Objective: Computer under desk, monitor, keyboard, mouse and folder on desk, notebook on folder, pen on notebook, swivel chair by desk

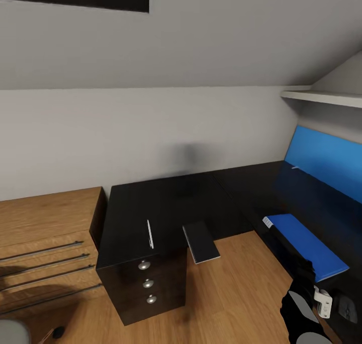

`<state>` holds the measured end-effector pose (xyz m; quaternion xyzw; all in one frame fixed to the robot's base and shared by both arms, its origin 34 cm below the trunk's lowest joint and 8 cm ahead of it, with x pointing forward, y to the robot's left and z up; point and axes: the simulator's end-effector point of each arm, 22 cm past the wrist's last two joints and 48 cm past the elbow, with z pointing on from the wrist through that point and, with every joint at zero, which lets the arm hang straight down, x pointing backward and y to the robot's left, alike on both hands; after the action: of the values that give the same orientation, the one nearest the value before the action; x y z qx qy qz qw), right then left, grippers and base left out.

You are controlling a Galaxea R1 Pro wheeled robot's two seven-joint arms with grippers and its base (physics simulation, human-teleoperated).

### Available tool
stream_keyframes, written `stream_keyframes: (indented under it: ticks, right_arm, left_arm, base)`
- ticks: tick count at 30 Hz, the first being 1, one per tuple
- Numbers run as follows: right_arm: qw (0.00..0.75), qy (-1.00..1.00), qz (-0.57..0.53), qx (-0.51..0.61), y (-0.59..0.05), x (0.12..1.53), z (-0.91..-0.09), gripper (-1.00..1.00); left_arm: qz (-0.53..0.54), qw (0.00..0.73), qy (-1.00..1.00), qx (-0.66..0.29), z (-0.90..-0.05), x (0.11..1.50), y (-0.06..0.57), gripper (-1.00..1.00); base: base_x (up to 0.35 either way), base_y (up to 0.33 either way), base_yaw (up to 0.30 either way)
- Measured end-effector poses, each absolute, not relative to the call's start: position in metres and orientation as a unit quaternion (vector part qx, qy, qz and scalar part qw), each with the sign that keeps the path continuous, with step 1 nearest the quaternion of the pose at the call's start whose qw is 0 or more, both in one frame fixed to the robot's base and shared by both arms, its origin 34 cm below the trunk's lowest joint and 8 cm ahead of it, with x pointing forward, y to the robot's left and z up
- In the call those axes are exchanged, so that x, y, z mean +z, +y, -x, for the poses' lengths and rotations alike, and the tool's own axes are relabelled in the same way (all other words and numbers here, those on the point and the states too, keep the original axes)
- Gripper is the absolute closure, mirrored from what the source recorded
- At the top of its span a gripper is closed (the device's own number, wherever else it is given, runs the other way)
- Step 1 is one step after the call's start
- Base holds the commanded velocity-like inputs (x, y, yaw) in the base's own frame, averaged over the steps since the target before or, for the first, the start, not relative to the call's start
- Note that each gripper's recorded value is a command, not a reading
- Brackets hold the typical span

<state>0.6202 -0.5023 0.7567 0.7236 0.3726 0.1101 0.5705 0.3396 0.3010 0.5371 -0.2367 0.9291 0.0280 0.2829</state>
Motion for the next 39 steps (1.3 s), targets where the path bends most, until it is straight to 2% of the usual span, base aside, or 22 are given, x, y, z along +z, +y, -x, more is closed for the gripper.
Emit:
stream_keyframes:
  ticks: [39]
  right_arm:
    - [0.571,0.374,-0.723,0.109,-0.5021,0.7569,-0.6201,1.0]
  left_arm:
    - [0.237,0.283,0.929,0.028,-0.3398,0.5372,0.3017,-1.0]
  base:
    - [-0.016,-0.017,0.0]
